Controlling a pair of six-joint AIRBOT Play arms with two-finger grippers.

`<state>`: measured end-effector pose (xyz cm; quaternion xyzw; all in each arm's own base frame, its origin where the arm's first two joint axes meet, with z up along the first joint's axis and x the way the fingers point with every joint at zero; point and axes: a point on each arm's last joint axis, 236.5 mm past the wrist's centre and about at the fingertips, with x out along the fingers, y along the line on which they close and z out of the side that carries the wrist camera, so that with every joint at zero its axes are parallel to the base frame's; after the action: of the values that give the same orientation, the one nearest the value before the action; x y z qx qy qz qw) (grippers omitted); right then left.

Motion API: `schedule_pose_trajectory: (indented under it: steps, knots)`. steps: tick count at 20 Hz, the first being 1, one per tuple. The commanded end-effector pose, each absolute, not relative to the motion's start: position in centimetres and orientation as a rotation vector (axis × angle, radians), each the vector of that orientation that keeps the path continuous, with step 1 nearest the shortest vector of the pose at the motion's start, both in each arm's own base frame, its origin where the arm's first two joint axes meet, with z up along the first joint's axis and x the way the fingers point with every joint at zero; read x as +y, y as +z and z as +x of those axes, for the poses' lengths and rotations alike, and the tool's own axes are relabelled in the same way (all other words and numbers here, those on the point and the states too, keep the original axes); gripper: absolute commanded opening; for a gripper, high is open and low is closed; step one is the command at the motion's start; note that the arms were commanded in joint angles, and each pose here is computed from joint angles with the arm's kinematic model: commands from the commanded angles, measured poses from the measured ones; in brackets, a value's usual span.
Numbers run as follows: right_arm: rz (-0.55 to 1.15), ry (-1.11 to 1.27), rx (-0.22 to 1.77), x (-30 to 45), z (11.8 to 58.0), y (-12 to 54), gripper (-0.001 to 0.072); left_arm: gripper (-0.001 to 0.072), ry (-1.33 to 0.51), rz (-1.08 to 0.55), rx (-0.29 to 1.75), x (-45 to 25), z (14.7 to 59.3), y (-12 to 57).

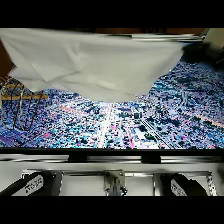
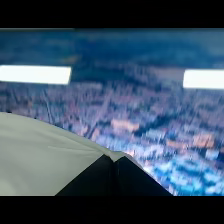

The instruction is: Fold the shirts.

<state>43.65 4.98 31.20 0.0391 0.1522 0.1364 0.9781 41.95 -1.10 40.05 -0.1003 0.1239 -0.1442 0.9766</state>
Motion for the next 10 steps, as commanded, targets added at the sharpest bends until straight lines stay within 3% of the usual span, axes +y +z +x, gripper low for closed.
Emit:
schedule_pose_trajectory:
  steps: [1,4,6,10]
  knots:
    - [-0.018,0.238,-0.109,4.7,34.8,48.3,0.0034,0.0026,-0.326,-0.142,-0.145,-5.0,29.7,55.3]
    - [-0.062,0.228,-0.310,5.1,26.5,55.5,0.0034,0.0026,-0.281,-0.049,-0.398,-6.7,19.3,61.5]
    - [-0.062,0.203,-0.394,4.9,21.9,58.0,0.0034,0.0026,-0.173,0.022,-0.457,-5.9,15.0,62.3]
    - [-0.060,0.141,-0.405,3.8,17.8,58.3,0.0035,0.0026,-0.054,0.051,-0.340,-4.2,13.5,59.4]
